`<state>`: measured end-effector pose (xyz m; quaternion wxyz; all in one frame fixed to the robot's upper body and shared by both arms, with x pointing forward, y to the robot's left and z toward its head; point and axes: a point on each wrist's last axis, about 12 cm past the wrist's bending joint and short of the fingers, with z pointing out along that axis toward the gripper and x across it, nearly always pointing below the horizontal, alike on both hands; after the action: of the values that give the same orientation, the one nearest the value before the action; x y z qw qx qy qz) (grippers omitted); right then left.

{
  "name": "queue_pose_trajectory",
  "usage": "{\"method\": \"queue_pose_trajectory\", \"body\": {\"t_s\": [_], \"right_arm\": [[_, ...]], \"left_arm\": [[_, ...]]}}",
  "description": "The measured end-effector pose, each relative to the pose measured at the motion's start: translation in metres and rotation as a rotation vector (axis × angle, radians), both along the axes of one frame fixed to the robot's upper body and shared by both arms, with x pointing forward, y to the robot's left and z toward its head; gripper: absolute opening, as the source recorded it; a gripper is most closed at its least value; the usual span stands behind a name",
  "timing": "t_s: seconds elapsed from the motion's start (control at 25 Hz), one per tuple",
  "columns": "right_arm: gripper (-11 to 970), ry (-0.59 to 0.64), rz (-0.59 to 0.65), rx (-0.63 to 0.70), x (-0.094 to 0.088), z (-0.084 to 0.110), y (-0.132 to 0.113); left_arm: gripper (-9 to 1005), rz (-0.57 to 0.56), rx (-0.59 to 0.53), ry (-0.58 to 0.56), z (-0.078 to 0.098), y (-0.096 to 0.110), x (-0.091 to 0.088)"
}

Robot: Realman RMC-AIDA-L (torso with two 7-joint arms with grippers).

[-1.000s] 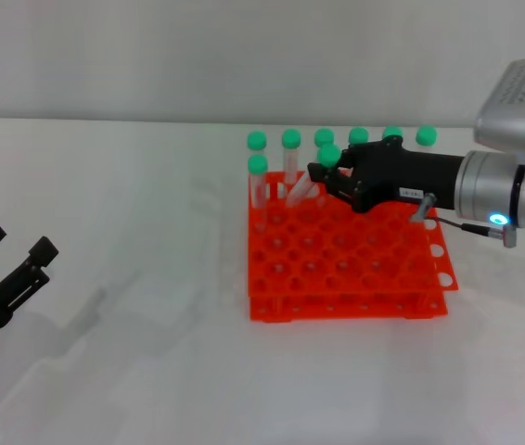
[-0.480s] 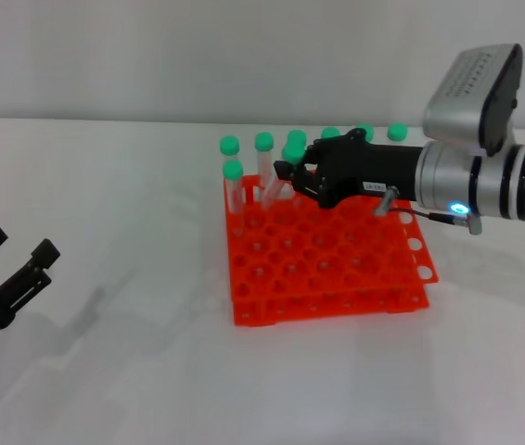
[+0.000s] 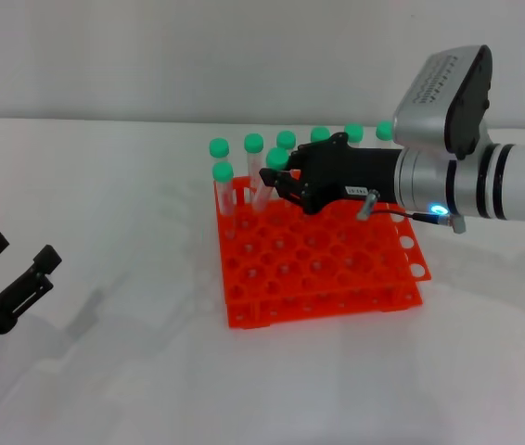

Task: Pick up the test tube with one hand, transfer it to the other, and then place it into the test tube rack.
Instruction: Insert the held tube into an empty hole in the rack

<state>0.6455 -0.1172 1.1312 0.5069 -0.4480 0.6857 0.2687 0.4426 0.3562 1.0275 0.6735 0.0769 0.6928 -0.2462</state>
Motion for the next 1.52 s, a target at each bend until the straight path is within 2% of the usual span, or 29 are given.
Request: {"method": "queue_pose_trajectory", "body": {"t_s": [0.36, 0.48, 1.12, 1.52], "right_arm": [[213, -0.016, 0.024, -0.011, 0.0, 0.004, 0.007], [361, -0.021, 0.036, -0.025, 0.0, 0.004, 0.011], [358, -0.066, 0.034, -0.052, 0.004, 0.008, 0.023], [358, -0.073, 0.068, -0.065, -0.003, 0.004, 0.041]], "left_arm": [[893, -0.002, -0.004, 0.001, 0.0, -0.001, 0.0], [893, -0.001, -0.004, 0.002, -0.001, -0.001, 0.0], [893, -0.014, -0.005, 0.002, -0.001, -0.003, -0.001], [893, -0.018, -0.008, 0.001, -0.001, -0.004, -0.002]]}}
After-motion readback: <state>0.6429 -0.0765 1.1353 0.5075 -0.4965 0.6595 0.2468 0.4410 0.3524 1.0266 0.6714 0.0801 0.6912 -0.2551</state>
